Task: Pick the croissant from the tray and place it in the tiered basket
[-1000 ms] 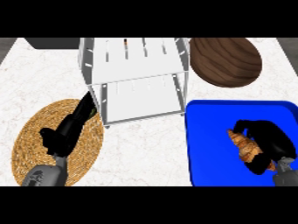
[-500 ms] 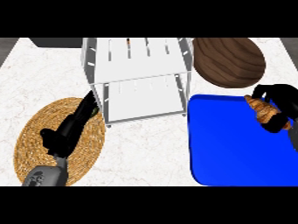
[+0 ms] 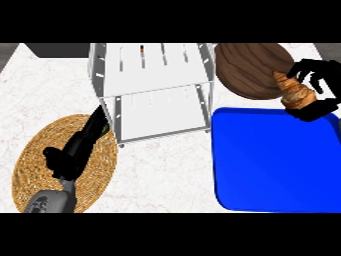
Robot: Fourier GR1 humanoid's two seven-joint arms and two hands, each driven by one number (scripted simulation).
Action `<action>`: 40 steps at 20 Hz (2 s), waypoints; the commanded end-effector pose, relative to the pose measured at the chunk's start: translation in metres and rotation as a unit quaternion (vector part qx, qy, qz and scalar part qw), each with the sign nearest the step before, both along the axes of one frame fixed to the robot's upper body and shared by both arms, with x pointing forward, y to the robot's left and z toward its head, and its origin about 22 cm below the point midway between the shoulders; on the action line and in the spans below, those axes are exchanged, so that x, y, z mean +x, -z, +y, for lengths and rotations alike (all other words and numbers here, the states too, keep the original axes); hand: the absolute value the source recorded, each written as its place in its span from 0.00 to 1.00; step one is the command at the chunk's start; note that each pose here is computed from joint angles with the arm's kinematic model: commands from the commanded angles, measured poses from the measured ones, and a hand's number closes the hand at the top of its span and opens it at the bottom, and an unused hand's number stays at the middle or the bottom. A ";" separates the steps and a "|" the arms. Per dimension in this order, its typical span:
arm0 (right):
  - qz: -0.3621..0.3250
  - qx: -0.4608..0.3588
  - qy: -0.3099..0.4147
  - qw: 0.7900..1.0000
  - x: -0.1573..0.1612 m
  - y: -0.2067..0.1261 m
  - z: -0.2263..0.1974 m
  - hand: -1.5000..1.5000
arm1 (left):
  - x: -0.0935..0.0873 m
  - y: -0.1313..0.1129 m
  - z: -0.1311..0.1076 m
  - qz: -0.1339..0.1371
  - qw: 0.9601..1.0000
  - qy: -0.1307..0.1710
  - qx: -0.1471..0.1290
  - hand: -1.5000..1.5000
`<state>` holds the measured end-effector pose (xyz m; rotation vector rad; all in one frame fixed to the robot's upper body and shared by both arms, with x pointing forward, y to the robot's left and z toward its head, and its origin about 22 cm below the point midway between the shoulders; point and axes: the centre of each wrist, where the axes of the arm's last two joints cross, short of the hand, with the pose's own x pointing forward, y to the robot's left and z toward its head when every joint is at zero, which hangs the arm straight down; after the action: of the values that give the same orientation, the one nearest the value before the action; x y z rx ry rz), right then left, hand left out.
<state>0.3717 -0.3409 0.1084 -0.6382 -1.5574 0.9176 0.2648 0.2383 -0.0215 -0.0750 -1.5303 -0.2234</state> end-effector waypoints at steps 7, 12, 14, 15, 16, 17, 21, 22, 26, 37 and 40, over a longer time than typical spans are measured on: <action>-0.040 0.060 -0.038 0.997 -0.005 -0.112 0.090 1.00 | 0.005 -0.011 0.004 0.002 1.000 -0.002 0.002 0.50; -0.036 0.090 -0.040 0.994 0.005 -0.149 0.149 1.00 | 0.007 0.004 0.008 -0.011 1.000 -0.004 0.009 0.50; -0.029 0.082 -0.037 0.995 0.023 -0.178 0.166 1.00 | 0.002 0.003 0.010 0.005 1.000 0.015 0.005 0.50; -0.015 0.079 -0.040 0.996 0.008 -0.171 0.183 1.00 | -0.001 -0.007 -0.006 0.014 1.000 0.011 -0.001 0.50; -0.021 0.080 -0.038 0.996 0.030 -0.194 0.181 1.00 | 0.001 -0.012 0.001 -0.009 1.000 0.017 0.003 0.50; -0.011 0.088 -0.030 0.996 0.031 -0.195 0.184 1.00 | 0.012 -0.003 -0.009 0.002 1.000 0.012 0.002 0.50; 0.004 0.088 -0.042 0.995 0.037 -0.184 0.239 1.00 | -0.002 0.003 -0.004 0.000 1.000 0.004 0.005 0.50; 0.002 0.076 -0.053 0.996 0.034 -0.173 0.254 1.00 | 0.008 -0.008 0.009 0.002 1.000 0.012 0.010 0.50; 0.028 0.062 -0.067 0.995 0.055 -0.154 0.272 1.00 | -0.007 0.006 -0.002 -0.005 1.000 0.013 0.007 0.50; 0.046 0.078 -0.082 0.992 0.065 -0.139 0.324 1.00 | 0.009 0.005 -0.006 0.004 1.000 0.020 0.005 0.50; 0.071 0.105 -0.081 0.989 0.070 -0.118 0.321 1.00 | 0.003 0.010 -0.003 -0.009 0.999 0.031 0.008 0.50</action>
<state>0.4384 -0.0235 0.2408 -0.3368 -1.5869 0.9093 0.2706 0.2291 -0.0227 -0.1014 -1.5412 -0.2702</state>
